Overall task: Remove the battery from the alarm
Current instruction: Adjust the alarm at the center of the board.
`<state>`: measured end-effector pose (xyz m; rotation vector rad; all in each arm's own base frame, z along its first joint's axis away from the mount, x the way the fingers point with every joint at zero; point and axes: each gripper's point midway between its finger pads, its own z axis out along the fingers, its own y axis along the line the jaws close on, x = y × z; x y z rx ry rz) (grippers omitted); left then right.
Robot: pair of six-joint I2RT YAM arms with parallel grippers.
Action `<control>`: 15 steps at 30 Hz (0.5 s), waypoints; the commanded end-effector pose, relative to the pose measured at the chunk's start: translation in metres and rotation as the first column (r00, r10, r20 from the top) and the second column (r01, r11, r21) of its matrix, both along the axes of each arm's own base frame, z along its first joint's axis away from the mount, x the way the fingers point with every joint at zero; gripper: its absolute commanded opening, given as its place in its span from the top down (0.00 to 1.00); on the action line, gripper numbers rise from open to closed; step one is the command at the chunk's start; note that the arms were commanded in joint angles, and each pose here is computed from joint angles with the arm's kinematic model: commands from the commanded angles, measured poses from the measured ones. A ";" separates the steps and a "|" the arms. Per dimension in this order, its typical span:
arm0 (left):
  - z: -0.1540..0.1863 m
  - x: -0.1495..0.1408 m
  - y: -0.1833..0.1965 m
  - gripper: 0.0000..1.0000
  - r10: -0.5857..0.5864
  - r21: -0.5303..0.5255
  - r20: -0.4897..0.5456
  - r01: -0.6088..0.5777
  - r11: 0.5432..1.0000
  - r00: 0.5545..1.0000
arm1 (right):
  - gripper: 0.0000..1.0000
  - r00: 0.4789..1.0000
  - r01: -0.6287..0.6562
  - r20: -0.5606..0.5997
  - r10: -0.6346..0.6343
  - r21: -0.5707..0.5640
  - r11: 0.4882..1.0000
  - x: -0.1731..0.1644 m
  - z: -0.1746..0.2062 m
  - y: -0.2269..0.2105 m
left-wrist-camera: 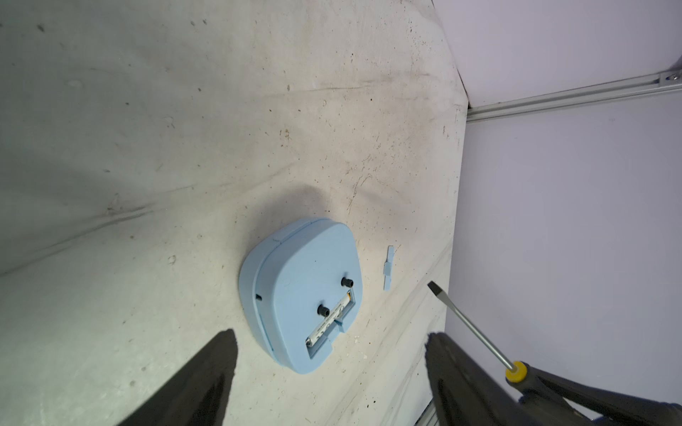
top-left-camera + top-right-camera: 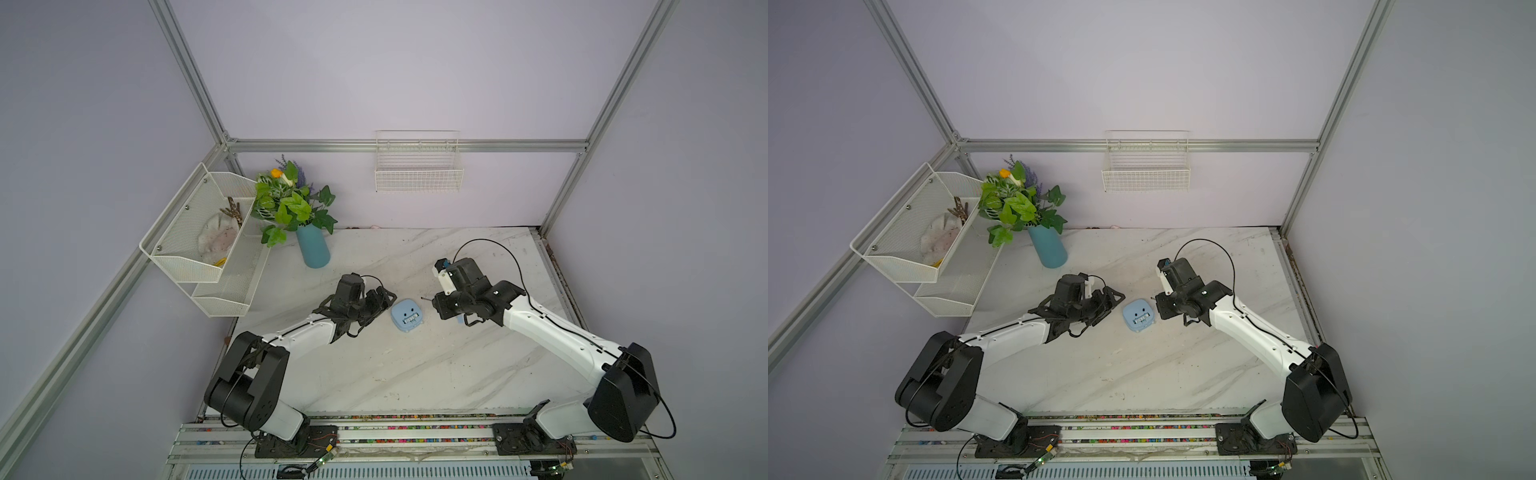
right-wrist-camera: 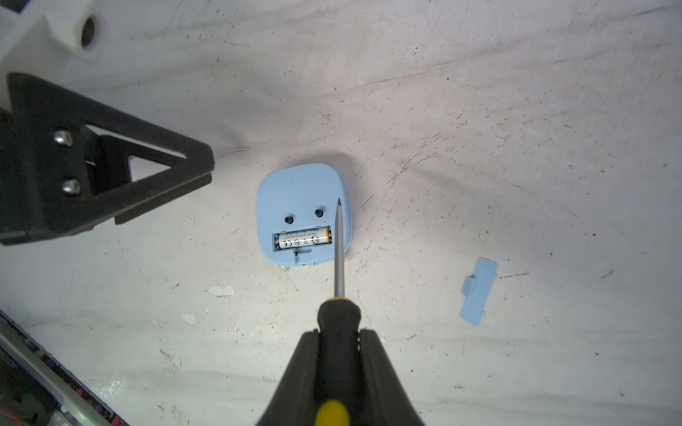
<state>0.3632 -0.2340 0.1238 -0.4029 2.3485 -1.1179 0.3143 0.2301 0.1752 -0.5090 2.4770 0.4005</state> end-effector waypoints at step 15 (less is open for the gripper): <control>-0.016 0.013 -0.010 0.22 -0.065 0.100 -0.099 0.075 0.992 0.993 | 1.00 0.980 -0.190 0.047 0.195 -0.095 0.977 -0.019 0.009 0.000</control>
